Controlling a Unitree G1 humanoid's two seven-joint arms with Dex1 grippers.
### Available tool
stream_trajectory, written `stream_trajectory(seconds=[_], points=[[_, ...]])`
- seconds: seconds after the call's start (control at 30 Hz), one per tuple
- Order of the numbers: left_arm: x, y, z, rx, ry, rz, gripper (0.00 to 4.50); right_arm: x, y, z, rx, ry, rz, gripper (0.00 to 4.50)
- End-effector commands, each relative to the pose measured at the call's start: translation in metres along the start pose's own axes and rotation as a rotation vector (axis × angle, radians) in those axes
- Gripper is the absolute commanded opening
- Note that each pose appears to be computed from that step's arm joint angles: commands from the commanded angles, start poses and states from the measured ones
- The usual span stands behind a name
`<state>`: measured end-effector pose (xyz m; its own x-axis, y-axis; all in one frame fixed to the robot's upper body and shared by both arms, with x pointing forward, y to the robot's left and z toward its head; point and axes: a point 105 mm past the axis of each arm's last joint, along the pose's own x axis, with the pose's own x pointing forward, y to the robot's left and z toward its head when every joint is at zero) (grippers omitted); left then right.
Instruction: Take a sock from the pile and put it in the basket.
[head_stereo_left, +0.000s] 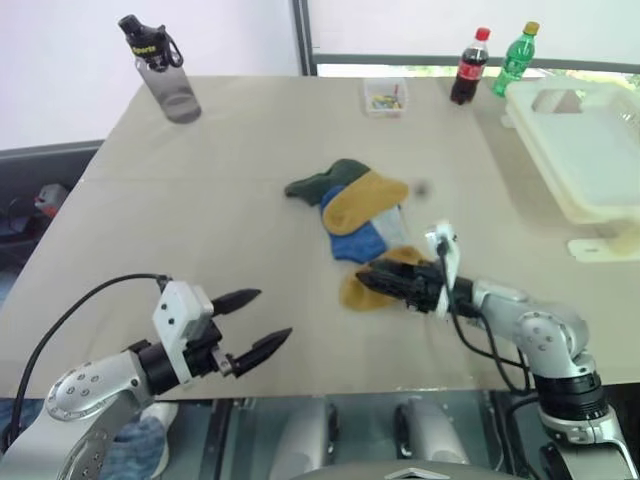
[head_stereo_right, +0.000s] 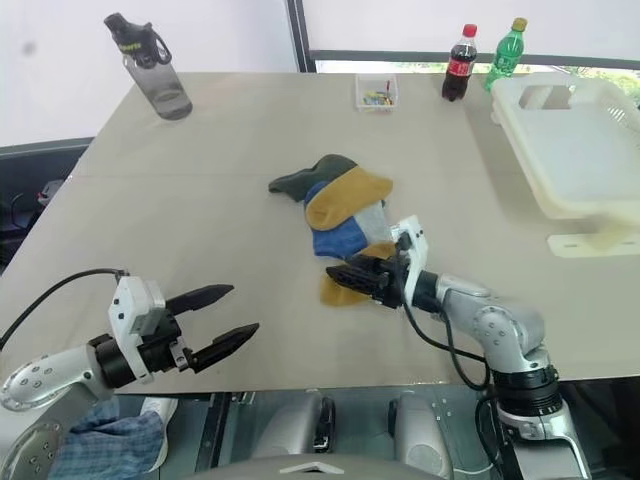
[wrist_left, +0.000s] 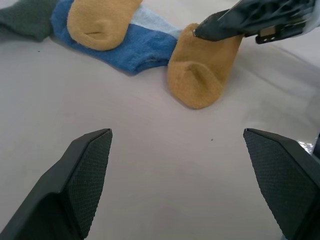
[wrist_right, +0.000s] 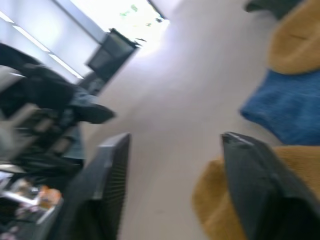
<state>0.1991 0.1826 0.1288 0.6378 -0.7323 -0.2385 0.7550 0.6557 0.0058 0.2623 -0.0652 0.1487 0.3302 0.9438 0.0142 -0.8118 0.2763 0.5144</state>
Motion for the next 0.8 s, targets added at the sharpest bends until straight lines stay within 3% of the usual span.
stream_trajectory(seconds=[0.03,0.17,0.3,0.63,0.67,0.73,0.8], points=[[0.001,-0.006,0.009,0.025,-0.021,-0.039,4.5,-0.038,-0.005,0.026,-0.053,-0.06,-0.041,2.97],[0.002,-0.006,0.01,0.022,-0.022,-0.058,4.5,-0.078,-0.053,0.026,-0.128,0.007,-0.321,2.97],[0.005,-0.007,0.011,0.019,-0.028,-0.085,4.5,-0.094,-0.078,0.013,-0.13,0.091,-0.456,2.97],[0.008,-0.009,0.015,0.015,-0.05,-0.12,4.5,-0.086,-0.077,-0.027,-0.076,0.229,-0.426,2.97],[0.008,-0.009,0.015,0.015,-0.05,-0.121,4.5,-0.087,-0.075,-0.027,-0.076,0.235,-0.415,2.46],[0.008,-0.009,0.015,0.015,-0.05,-0.121,4.5,-0.089,-0.069,-0.029,-0.078,0.252,-0.383,1.91],[0.008,-0.009,0.015,0.015,-0.05,-0.122,4.5,-0.09,-0.063,-0.032,-0.08,0.273,-0.353,0.88]])
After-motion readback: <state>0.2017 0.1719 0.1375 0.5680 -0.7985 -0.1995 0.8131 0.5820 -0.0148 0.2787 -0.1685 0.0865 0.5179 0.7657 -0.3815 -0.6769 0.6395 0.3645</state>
